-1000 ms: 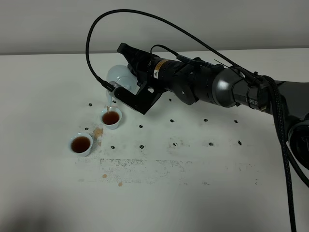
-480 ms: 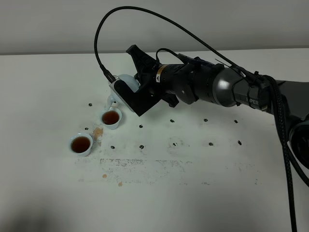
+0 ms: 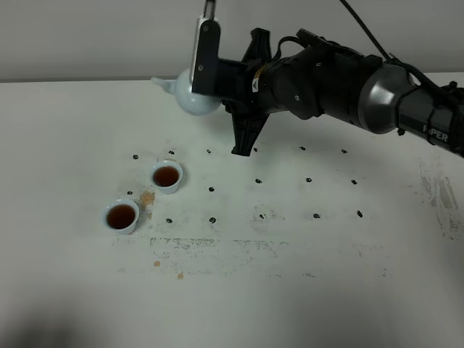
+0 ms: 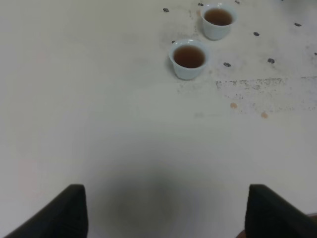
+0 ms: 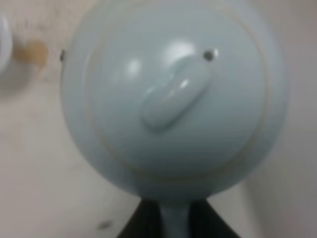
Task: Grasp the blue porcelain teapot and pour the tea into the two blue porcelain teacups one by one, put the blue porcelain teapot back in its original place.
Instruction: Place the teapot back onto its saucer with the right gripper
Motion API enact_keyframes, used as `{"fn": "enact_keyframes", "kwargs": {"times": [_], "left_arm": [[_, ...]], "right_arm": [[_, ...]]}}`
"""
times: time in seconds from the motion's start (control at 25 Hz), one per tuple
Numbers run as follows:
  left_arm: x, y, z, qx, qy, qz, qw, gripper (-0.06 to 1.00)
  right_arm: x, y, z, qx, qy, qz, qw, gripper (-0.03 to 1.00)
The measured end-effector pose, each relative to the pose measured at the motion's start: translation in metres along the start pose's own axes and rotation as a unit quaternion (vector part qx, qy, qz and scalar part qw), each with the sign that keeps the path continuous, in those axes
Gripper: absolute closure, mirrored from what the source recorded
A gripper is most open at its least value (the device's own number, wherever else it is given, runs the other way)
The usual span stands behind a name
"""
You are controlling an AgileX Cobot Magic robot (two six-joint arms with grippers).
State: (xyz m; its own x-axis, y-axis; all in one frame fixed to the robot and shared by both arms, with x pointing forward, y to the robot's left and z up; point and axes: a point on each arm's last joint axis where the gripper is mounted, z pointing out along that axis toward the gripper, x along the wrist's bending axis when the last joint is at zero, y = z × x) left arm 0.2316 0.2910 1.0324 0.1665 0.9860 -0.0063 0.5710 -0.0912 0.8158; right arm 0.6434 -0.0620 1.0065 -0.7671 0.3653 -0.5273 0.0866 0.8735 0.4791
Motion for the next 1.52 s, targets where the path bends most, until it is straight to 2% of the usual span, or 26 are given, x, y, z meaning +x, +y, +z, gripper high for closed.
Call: {"fn": "enact_keyframes", "kwargs": {"times": [0.08, 0.16, 0.24, 0.4, 0.52, 0.68, 0.84, 1.28, 1.52], "left_arm": [[0.000, 0.000, 0.000, 0.000, 0.000, 0.000, 1.000, 0.31], [0.000, 0.000, 0.000, 0.000, 0.000, 0.000, 1.000, 0.31], [0.000, 0.000, 0.000, 0.000, 0.000, 0.000, 1.000, 0.31], [0.000, 0.000, 0.000, 0.000, 0.000, 0.000, 1.000, 0.31], [0.000, 0.000, 0.000, 0.000, 0.000, 0.000, 1.000, 0.31], [0.000, 0.000, 0.000, 0.000, 0.000, 0.000, 1.000, 0.31], [0.000, 0.000, 0.000, 0.000, 0.000, 0.000, 1.000, 0.31], [0.000, 0.000, 0.000, 0.000, 0.000, 0.000, 1.000, 0.31], [0.000, 0.000, 0.000, 0.000, 0.000, 0.000, 1.000, 0.31]], "right_arm": [[0.004, -0.007, -0.001, 0.036, 0.026, 0.125, 0.991, 0.93], [0.008, -0.013, -0.002, 0.072, 0.043, 0.205, 0.975, 0.93], [0.011, -0.017, -0.003, 0.095, 0.056, 0.260, 0.959, 0.93], [0.021, -0.016, -0.005, 0.119, 0.099, 0.320, 0.935, 0.93], [0.031, -0.010, -0.007, 0.123, 0.129, 0.341, 0.923, 0.93], [0.042, -0.004, -0.003, 0.121, 0.150, 0.354, 0.915, 0.93], [0.055, -0.011, 0.016, 0.141, 0.167, 0.359, 0.907, 0.93], [0.079, -0.023, 0.049, 0.171, 0.189, 0.362, 0.896, 0.93], [0.079, -0.023, 0.052, 0.166, 0.186, 0.363, 0.898, 0.93]]}}
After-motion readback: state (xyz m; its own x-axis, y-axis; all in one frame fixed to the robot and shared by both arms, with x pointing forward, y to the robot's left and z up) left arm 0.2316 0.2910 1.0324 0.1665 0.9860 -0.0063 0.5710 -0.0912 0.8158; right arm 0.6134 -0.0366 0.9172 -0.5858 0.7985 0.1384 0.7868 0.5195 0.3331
